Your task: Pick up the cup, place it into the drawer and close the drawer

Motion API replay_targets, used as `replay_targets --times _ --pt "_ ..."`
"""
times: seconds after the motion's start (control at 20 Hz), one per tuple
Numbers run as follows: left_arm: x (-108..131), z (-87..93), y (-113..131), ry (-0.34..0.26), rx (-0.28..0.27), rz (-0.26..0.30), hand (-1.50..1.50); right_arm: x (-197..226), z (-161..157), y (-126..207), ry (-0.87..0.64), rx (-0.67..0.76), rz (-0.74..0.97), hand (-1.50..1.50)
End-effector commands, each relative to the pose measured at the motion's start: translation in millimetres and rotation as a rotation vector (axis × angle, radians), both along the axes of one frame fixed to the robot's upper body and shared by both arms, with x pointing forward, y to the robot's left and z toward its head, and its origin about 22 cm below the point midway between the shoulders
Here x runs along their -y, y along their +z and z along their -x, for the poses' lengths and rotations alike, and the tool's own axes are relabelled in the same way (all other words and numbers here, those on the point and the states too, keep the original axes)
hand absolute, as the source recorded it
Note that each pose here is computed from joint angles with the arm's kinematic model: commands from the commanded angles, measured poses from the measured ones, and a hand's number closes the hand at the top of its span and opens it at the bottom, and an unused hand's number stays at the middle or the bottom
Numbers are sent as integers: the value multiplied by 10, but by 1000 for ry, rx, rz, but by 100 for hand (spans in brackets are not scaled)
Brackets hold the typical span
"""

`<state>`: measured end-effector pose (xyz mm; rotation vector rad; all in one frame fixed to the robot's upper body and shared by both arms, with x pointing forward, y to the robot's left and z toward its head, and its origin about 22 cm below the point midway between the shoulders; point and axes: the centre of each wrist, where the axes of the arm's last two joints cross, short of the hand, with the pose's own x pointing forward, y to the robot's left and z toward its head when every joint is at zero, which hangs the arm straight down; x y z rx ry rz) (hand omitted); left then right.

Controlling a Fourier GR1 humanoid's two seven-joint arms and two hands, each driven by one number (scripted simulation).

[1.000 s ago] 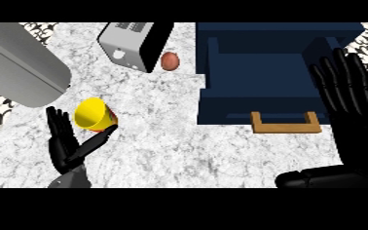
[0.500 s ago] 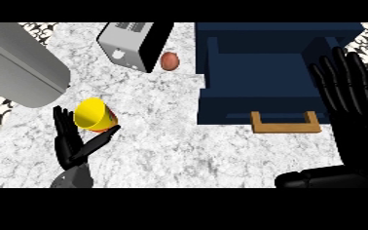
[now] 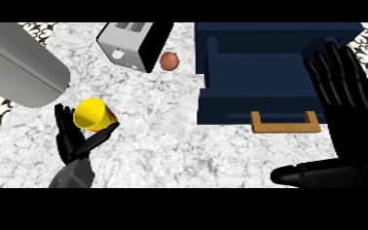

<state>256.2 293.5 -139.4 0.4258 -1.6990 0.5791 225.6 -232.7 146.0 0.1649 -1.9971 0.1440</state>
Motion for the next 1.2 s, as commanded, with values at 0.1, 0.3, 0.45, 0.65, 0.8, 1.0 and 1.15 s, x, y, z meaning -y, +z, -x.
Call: replay_targets --times 0.1,0.3,0.45,0.65,0.8,1.0,1.15 --pt "-51 -10 -86 -20 30 67 -150 -100 -57 -63 -4 6 -8 -150" --pt "-134 -133 47 -110 84 115 -150 16 -47 -103 -18 -1 -1 -150" --pt "111 -65 -66 -132 118 157 -150 9 32 127 4 -6 -24 -150" --pt "10 -178 -18 -160 164 164 150 93 111 -23 15 -8 -2 -150" --pt "-46 -296 87 -163 217 117 150 51 1 42 -3 12 12 -150" --pt "41 -81 -97 -108 235 15 150 86 102 -59 17 -11 5 -150" --pt "20 -439 191 -62 237 -5 150 101 146 -48 -5 -12 5 -150"
